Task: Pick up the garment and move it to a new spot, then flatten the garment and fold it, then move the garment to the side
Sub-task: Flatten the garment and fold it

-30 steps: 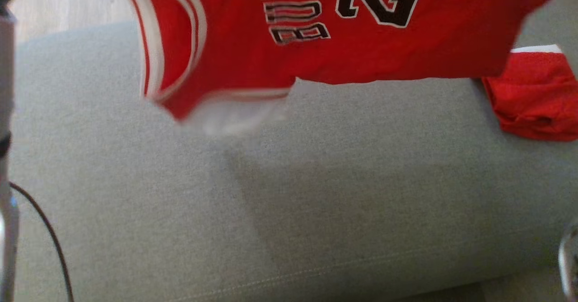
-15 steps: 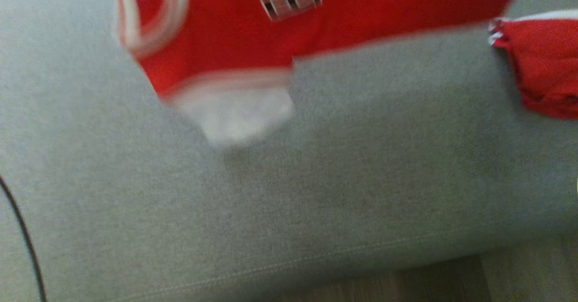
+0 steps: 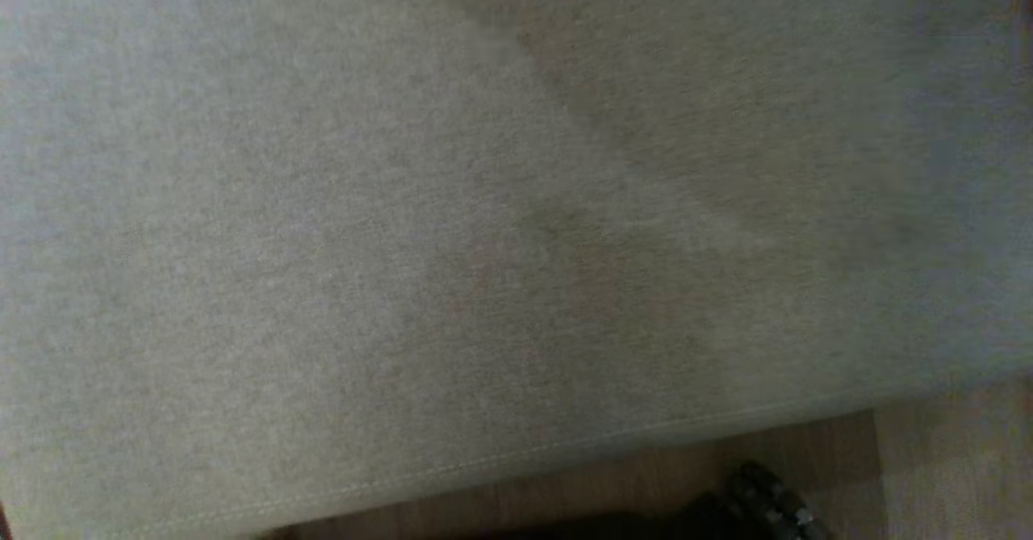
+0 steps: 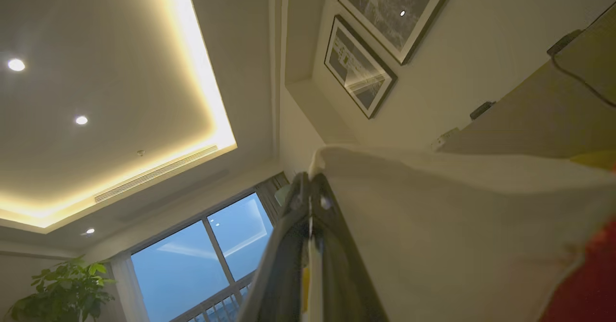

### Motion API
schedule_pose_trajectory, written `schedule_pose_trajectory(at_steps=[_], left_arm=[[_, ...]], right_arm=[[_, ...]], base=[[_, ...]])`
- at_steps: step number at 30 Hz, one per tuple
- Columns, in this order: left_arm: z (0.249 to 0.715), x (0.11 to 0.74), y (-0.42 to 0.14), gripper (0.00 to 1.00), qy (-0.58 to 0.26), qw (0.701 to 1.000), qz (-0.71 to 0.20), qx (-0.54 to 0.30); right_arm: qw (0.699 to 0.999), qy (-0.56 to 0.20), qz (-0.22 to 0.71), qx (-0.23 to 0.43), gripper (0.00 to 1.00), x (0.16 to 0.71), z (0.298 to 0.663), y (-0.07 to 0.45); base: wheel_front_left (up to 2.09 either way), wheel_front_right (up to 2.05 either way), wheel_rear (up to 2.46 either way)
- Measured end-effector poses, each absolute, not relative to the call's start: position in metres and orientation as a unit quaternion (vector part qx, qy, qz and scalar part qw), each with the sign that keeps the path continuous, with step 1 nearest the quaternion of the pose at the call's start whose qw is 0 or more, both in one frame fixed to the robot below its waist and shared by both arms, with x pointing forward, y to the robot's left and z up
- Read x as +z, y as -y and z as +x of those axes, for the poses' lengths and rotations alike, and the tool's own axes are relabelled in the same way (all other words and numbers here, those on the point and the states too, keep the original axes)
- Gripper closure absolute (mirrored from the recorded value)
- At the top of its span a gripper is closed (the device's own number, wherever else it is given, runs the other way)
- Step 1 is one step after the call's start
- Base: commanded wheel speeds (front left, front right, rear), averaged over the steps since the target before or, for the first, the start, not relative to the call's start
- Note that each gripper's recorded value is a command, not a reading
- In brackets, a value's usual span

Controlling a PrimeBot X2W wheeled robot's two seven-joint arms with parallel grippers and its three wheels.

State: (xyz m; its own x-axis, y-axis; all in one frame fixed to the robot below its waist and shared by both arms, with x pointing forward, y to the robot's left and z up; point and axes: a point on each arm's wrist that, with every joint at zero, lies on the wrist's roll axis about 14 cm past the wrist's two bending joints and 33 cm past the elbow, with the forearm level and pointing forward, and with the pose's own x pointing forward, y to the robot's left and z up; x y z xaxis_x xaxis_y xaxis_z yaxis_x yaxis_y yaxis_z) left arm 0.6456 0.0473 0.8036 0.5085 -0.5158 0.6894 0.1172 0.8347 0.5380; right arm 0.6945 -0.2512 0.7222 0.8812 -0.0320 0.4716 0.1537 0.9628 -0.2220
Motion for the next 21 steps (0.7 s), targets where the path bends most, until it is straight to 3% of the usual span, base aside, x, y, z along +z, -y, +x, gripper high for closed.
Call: schedule_pose_trajectory(at_steps=[2,5,9,17,21], left_arm=[[0.649,0.777,-0.048,1.0,0.45,0.846,0.201,-0.203],[0.658,0.681,-0.06,1.0,0.351,0.89,0.181,-0.228],[0.626,0.593,-0.078,1.0,0.24,0.926,0.146,-0.254],[0.558,0.568,-0.101,1.0,0.183,0.949,0.092,-0.241],[0.511,0.539,-0.111,1.0,0.124,0.959,0.062,-0.248]], right_arm=[[0.966,0.224,-0.119,-0.052,1.0,0.693,0.709,0.256],[0.987,0.124,-0.1,-0.031,1.0,0.587,0.721,0.243],[0.999,-0.012,-0.049,-0.006,1.0,0.468,0.687,0.219],[0.999,-0.043,-0.005,-0.015,1.0,0.47,0.645,0.227],[0.996,-0.086,0.008,-0.01,1.0,0.456,0.607,0.226]], base=[[0.0,0.0,0.0],[0.0,0.0,0.0],[0.0,0.0,0.0],[0.0,0.0,0.0],[0.0,0.0,0.0]])
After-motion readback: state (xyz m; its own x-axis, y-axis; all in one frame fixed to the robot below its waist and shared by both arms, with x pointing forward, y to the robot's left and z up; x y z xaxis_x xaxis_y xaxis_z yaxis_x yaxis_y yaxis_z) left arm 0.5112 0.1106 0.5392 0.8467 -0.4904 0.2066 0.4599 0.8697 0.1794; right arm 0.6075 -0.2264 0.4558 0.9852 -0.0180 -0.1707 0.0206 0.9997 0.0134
